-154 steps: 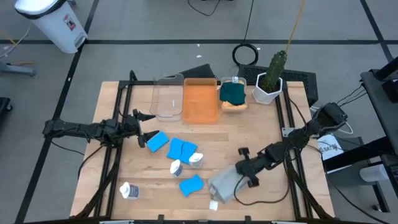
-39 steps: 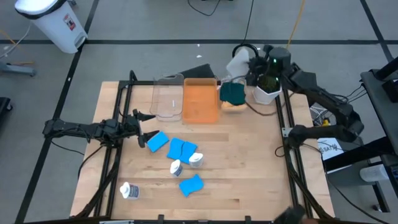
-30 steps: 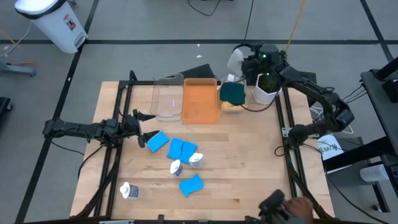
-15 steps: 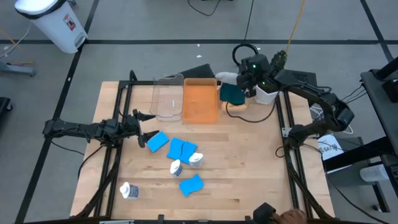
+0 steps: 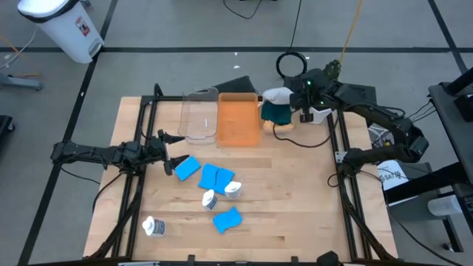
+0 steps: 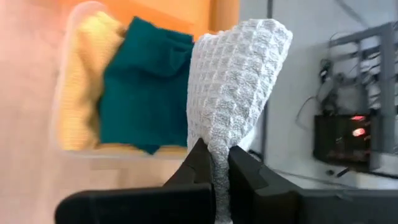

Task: Pick & Place Kitchen Items
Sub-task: Put the gray microfiber cloth into the white bin

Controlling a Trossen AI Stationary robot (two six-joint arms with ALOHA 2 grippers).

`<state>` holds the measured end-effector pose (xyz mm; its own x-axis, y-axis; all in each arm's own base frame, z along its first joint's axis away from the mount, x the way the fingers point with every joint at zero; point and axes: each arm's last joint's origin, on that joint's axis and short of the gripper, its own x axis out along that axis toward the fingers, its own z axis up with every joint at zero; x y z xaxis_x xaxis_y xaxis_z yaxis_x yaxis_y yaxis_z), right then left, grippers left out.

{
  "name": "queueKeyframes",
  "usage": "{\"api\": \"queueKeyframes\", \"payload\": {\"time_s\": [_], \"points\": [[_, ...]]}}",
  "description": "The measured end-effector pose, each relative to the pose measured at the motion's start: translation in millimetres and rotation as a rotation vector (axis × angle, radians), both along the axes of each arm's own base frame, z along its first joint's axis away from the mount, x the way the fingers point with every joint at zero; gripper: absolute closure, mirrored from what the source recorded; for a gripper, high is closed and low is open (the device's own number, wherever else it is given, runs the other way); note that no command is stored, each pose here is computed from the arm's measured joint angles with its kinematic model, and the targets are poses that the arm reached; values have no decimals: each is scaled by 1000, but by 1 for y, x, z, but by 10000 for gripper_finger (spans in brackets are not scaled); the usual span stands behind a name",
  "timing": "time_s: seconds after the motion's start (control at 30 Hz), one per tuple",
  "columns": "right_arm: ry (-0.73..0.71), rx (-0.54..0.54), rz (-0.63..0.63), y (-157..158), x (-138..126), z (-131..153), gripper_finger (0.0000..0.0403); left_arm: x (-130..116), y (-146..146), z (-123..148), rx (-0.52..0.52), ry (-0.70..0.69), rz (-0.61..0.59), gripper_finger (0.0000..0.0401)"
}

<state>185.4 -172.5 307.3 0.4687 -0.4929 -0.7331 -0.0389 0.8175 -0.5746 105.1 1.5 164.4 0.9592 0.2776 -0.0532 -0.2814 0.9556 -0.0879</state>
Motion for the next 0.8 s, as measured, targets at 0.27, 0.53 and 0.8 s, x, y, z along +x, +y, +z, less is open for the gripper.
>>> {"api": "queueKeyframes", "payload": {"time_s": [0.27,0.53,0.8], "points": [[-27,113,40,4,0,-25,403,0,0,0,0,0,0,6],[-33,112,44,8,-2,-74,403,0,0,0,0,0,0,6],[-39,123,95,25,6,-97,401,0,0,0,0,0,0,6]]}}
